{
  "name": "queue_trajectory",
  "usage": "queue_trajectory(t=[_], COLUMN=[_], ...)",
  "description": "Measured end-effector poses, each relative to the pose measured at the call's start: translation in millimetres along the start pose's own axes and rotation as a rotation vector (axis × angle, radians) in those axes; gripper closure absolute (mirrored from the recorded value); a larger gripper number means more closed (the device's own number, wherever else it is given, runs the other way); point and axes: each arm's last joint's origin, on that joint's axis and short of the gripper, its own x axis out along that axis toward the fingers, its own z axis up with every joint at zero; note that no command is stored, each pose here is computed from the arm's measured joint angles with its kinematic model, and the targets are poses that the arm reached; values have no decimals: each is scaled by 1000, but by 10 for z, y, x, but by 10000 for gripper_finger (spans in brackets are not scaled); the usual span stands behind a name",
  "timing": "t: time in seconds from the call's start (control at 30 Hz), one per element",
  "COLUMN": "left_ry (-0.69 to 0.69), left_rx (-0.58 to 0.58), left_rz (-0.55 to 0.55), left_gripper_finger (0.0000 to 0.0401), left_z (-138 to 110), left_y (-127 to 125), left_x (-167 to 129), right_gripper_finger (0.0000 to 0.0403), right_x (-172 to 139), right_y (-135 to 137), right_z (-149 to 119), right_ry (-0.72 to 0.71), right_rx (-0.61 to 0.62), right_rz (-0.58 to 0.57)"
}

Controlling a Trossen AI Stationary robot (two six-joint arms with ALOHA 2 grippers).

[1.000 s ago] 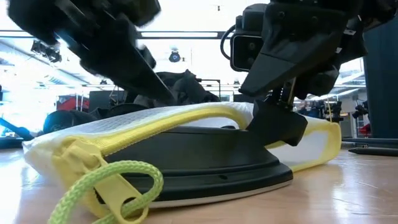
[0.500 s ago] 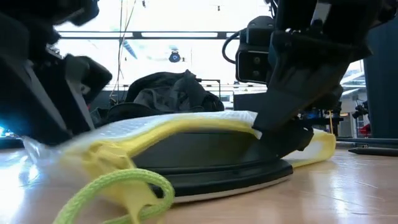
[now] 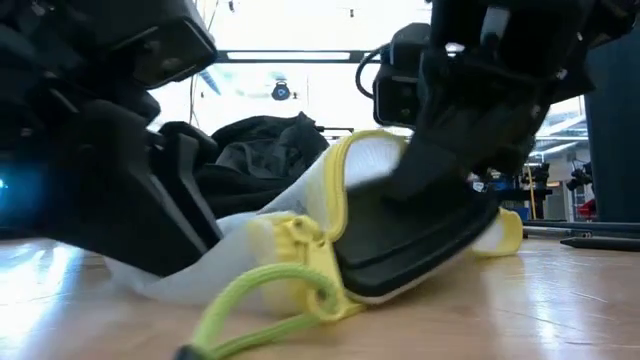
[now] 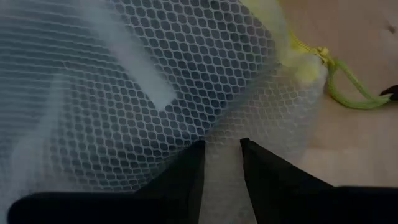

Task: Unpack backpack
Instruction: Remove the calculator from the yellow zipper pouch

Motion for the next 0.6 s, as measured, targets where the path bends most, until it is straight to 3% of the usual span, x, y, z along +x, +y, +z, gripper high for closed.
queue_trajectory(t=[0.13,0.3,0.6], left_ry=[-18,-19,5], left_rx=[0,8,3], left_rz=[15,18,12], left_gripper_finger=[314,314,314], left_z=[28,28,-4], left_y=[31,35,18], left_x=[20,22,7], right_gripper_finger=[153,191,375], right_x=[-4,-5,-8], right_y=[64,65,47], right_z=[54,70,56], right_ry=[-41,-50,29], right_rx=[-16,-18,13], right_rz=[80,90,147])
